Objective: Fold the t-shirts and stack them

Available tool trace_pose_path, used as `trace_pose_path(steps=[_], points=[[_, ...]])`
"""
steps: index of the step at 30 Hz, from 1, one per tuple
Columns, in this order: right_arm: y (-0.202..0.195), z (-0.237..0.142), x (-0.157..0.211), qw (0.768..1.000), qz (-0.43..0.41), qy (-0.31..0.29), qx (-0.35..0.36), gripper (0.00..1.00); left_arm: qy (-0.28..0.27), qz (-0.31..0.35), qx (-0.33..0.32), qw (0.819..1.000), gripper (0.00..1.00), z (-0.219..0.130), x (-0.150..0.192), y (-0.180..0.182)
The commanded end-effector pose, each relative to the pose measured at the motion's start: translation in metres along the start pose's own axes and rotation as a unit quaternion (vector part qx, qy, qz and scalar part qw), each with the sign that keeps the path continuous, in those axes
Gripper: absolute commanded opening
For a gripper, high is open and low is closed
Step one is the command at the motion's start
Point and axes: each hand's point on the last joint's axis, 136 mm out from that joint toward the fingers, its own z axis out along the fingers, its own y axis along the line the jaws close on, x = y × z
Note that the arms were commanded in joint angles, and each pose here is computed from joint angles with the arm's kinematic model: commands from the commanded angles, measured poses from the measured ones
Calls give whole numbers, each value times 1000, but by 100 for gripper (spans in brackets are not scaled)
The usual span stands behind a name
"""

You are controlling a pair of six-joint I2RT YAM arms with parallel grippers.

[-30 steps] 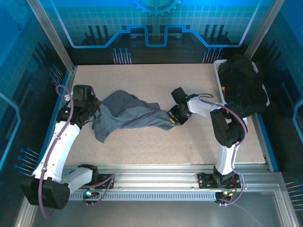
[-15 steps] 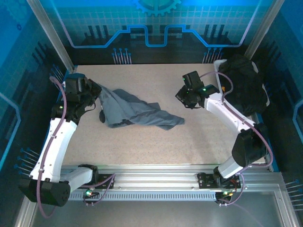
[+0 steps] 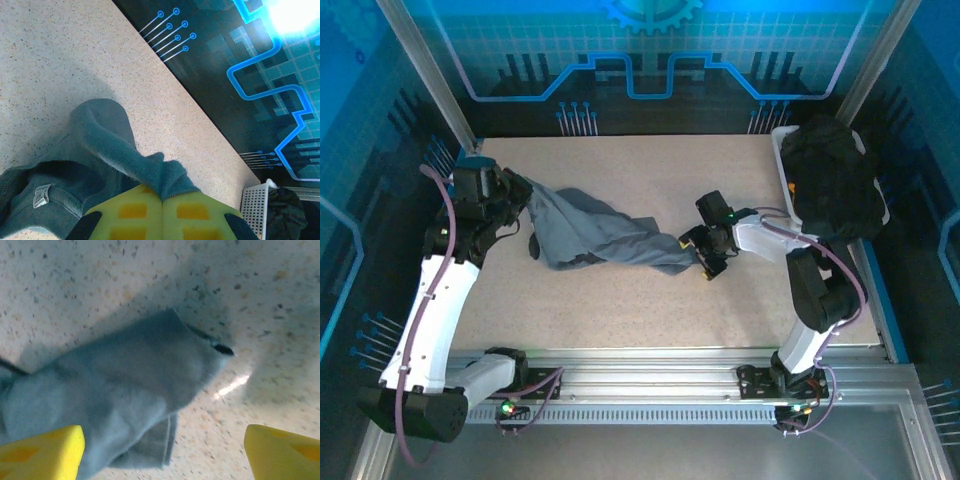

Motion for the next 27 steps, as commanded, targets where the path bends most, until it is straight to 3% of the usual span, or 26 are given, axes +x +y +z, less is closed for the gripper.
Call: trace_pose_path(steps=[1,7,10,13,15,21,27], points=[[22,11,-3,999,49,18,-16,82,-13,-2,26,1000,0,-16,-11,-14],[25,40,2,995,97,34,20,65,-14,-5,32,999,0,-17,-12,-18],[30,47,1,994,104,27,31,43,-16,-5,36,999,0,-18,-14,-21],[37,43,-7,995,99,10,27,11,-19,-3,36,999,0,-20,-16,-21],[47,28,-16,997,78,-10,12,0,-21,-1,36,999,0,-22,-17,-22],[85,-65,-41,989,-35,-126,-63,0,-33,0,41,999,0,-26,-24,-26],[113,-191,-56,945,-126,-252,-166,0,-72,-15,75,994,0,-34,-56,-53]])
